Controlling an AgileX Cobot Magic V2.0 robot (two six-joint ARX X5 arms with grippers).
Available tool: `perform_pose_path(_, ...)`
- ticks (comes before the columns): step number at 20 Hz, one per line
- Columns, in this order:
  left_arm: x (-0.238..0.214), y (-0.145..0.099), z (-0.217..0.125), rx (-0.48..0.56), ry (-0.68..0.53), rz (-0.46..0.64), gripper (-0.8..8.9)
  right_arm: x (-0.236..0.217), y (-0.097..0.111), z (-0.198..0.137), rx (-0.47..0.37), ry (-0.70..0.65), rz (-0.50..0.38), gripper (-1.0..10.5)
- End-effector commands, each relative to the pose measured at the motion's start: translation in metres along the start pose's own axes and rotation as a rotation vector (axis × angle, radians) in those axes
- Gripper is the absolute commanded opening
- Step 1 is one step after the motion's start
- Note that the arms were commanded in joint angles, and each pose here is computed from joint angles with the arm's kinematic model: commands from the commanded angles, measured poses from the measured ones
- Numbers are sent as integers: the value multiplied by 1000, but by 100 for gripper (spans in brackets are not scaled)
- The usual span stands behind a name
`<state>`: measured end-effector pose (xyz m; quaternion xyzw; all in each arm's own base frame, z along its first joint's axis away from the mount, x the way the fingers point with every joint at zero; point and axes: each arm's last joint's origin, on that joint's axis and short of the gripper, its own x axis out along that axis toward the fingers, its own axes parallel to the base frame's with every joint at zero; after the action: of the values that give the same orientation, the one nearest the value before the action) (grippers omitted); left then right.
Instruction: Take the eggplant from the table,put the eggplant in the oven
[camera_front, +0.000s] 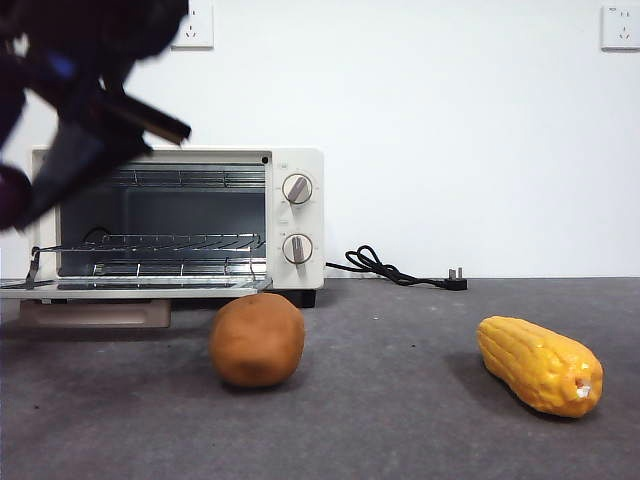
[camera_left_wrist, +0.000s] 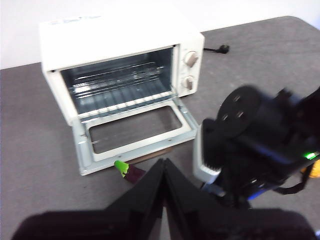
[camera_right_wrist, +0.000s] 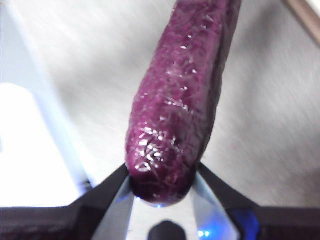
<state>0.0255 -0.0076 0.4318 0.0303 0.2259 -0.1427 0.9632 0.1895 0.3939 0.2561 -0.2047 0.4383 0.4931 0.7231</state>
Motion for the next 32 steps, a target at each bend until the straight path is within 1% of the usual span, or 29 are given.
perform_pose_path(1, 0, 1, -2, 20, 1, 31, -6, -14, -11, 12, 37, -39, 48, -12)
perform_pose_path(3, 0, 1, -2, 20, 5, 31, -6, -21, -33, 16, 111, -66, 75, -12)
perform_pose_path(5, 0, 1, -3, 21, 17, 30, -6, -25, -57, 16, 177, -81, 69, -12)
perform_pose_path(7, 0, 1, -3, 22, 19, 30, -6, -30, -79, 18, 238, -122, 73, -12)
perform_pose_path(10, 0, 1, -4, 21, 21, 30, -6, -36, -112, 23, 369, -218, 144, -13)
perform_pose_path(12, 0, 1, -3, 22, 20, 30, -6, -33, -130, 20, 433, -228, 169, -12)
perform_pose_path(15, 0, 1, -3, 21, 20, 30, -6, -12, -145, 15, 481, -202, 177, -12)
perform_pose_path(17, 0, 1, -3, 21, 20, 30, -6, 3, -155, 15, 523, -220, 210, -12)
perform_pose_path(21, 0, 1, -4, 21, 26, 29, -6, 27, -171, 19, 603, -310, 239, -12)
perform_pose_path(25, 0, 0, -5, 20, 35, 27, -6, 39, -188, 22, 709, -402, 256, -12)
perform_pose_path(27, 0, 0, -5, 20, 38, 27, -6, 47, -196, 19, 757, -426, 232, -12)
perform_pose_path(30, 0, 0, -5, 20, 38, 27, -6, 51, -200, 22, 775, -487, 188, -12)
perform_pose_path(32, 0, 0, -5, 20, 38, 27, -6, 49, -203, 25, 806, -550, 140, -12)
